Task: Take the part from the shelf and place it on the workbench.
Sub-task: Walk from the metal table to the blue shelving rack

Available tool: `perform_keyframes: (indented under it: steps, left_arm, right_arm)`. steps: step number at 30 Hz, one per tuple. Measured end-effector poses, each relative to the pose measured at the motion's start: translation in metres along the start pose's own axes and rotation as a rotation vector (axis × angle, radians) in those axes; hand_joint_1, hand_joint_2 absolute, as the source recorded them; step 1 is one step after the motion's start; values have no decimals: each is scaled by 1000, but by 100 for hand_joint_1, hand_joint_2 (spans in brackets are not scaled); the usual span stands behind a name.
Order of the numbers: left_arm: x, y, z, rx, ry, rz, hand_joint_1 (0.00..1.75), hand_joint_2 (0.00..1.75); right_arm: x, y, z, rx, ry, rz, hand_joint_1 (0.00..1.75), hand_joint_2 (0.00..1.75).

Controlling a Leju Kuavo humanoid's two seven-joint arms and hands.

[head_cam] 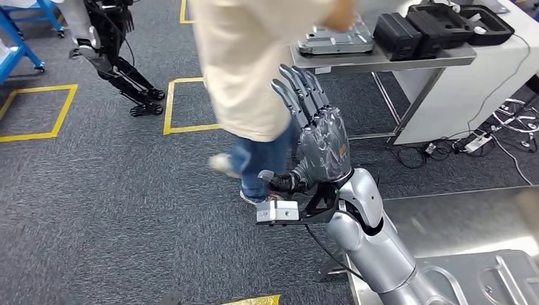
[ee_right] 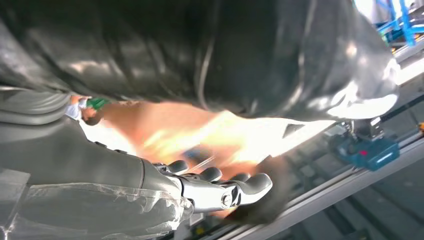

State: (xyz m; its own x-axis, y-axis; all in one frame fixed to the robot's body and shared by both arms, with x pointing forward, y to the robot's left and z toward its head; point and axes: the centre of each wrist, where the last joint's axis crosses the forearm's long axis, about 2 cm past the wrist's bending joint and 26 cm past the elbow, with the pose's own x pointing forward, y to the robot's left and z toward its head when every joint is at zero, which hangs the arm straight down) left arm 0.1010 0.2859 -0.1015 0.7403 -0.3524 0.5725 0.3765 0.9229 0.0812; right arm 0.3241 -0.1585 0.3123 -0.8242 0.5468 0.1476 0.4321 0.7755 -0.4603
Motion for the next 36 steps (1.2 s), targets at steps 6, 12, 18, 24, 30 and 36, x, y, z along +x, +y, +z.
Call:
perform_keyframes:
  steps: [6, 12, 18, 24, 30, 36]
  left_arm:
    - [-4, -1, 2, -1, 3, -1, 0, 0]
    - [-7, -2, 3, -7, 8, 1, 0, 0]
    - [-9, -4, 4, -13, 12, 1, 0, 0]
    - [-7, -4, 3, -13, 9, 1, 0, 0]
    - [-8, -5, 4, -15, 11, 1, 0, 0]
    - [-1, -8, 0, -38, -20, 18, 0, 0]
  right_arm:
    - [0, 1, 9, -1, 23, -13, 0, 0]
    - [-1, 2, 11, -1, 32, -10, 0, 0]
    - [-1, 3, 11, -3, 34, -10, 0, 0]
    - [-1, 4, 12, 0, 38, -11, 0, 0]
    - [-1, 4, 12, 2, 41, -10, 0, 0]
    - [-2, 6, 11, 44, 35, -4, 0, 0]
